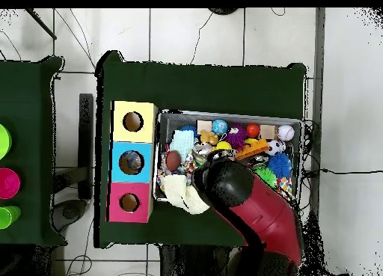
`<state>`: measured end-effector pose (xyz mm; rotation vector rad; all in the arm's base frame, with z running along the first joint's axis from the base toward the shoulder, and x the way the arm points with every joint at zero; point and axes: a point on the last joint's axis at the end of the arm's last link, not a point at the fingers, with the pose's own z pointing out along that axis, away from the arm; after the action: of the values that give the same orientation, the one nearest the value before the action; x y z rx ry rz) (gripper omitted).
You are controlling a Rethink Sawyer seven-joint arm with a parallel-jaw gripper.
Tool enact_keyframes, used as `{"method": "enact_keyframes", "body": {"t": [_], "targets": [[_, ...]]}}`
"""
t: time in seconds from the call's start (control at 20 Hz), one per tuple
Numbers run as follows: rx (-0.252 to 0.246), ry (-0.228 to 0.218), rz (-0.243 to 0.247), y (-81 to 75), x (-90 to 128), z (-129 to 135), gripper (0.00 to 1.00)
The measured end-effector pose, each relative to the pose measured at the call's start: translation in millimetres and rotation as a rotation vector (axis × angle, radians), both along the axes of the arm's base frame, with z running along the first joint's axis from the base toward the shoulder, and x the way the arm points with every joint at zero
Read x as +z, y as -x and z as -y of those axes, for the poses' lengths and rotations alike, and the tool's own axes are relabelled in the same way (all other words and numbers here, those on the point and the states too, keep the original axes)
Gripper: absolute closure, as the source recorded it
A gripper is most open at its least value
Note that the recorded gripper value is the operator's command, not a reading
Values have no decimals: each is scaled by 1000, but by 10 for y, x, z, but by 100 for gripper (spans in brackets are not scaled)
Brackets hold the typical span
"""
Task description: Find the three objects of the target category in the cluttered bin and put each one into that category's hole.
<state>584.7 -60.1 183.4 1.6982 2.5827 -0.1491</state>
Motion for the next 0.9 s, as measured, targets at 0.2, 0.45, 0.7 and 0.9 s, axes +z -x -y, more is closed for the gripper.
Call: {"method": "enact_keyframes", "body": {"t": [0.2, 0.45, 0.7, 0.9], "targets": [[-28, -9, 9, -32, 34, -247, 100], [-95, -18, 19, -65, 2, -492, 100], [-142, -8, 22, -83, -42, -702, 100], [-172, 5, 29, -121, -53, -926, 100]]}}
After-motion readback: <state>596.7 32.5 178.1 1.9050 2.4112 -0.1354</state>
